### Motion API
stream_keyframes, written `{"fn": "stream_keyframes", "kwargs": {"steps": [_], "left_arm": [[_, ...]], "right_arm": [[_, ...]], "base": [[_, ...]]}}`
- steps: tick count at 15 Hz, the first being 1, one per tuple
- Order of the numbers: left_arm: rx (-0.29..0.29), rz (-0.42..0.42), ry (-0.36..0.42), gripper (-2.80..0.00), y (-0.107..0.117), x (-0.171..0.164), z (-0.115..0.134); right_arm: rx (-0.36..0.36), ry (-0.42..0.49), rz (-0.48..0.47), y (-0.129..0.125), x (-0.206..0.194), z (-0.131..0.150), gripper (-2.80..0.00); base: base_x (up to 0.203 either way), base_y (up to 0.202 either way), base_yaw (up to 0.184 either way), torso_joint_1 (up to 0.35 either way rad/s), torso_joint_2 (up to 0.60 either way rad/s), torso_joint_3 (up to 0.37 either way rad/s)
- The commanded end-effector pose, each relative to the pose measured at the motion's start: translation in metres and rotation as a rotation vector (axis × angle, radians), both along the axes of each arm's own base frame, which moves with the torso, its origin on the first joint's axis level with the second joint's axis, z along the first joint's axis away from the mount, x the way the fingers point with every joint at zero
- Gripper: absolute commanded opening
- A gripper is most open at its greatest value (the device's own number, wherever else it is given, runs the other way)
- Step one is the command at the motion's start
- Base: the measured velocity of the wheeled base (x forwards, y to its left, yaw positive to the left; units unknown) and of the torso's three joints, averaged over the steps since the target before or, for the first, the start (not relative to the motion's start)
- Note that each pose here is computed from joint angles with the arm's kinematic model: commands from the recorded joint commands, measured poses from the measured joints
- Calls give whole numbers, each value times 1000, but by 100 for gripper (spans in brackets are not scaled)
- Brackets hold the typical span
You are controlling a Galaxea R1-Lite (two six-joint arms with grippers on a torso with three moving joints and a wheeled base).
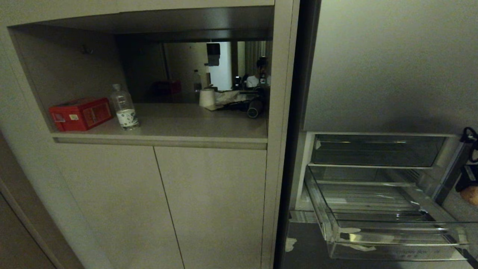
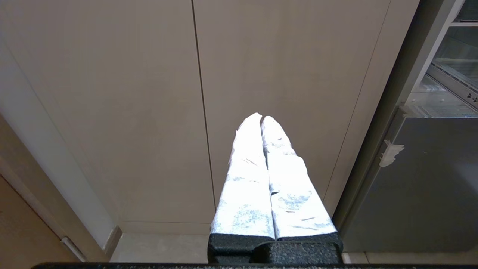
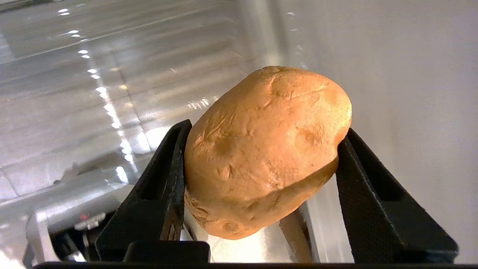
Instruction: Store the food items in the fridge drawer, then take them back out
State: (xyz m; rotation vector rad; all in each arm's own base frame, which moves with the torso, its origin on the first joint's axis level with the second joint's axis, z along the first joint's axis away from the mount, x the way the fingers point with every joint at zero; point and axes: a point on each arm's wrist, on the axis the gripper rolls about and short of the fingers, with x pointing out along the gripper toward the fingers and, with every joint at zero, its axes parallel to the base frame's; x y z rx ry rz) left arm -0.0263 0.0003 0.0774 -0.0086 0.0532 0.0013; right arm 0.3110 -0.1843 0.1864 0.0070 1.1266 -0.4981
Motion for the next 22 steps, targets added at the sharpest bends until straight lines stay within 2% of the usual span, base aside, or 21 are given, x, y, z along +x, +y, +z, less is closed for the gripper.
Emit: {"fn": "stream_keyframes", "kwargs": {"steps": [1,3,7,9,12,14,17,19,22], "left_arm": [[0,0,0,-280,0,0,0],[0,0,1,-280,0,0,0],[0,0,-1,-280,0,0,0],[0,0,0,-280,0,0,0],[0,0,1,-280,0,0,0],[0,0,1,-280,0,0,0],[0,0,3,-280,0,0,0],[0,-1,0,-280,0,0,0],[0,0,1,-280,0,0,0]], "right_arm": [[-67,-124,-19,21,-50,52,-280],[-121,-239,-19,39,-85,79,-280],[-227,-451,-67,70,-138,109,-280],[-319,-541,-127,79,-155,120,-280],[-418,-676,-165,91,-176,134,-280],[-447,-709,-187,96,-185,133,-280],[-461,-768,-323,94,-197,128,-280],[-473,-762,-415,83,-202,127,-280],[-462,-693,-510,56,-196,116,-280]], "base": [[0,0,0,0,0,0],[0,0,0,0,0,0],[-1,0,-18,1,2,2],[-6,7,-143,0,0,-1],[-3,7,-180,-4,1,6],[1,7,-179,-1,0,8],[-2,7,-179,1,0,5],[-4,9,-176,2,2,1],[-1,6,-176,4,3,4]]}}
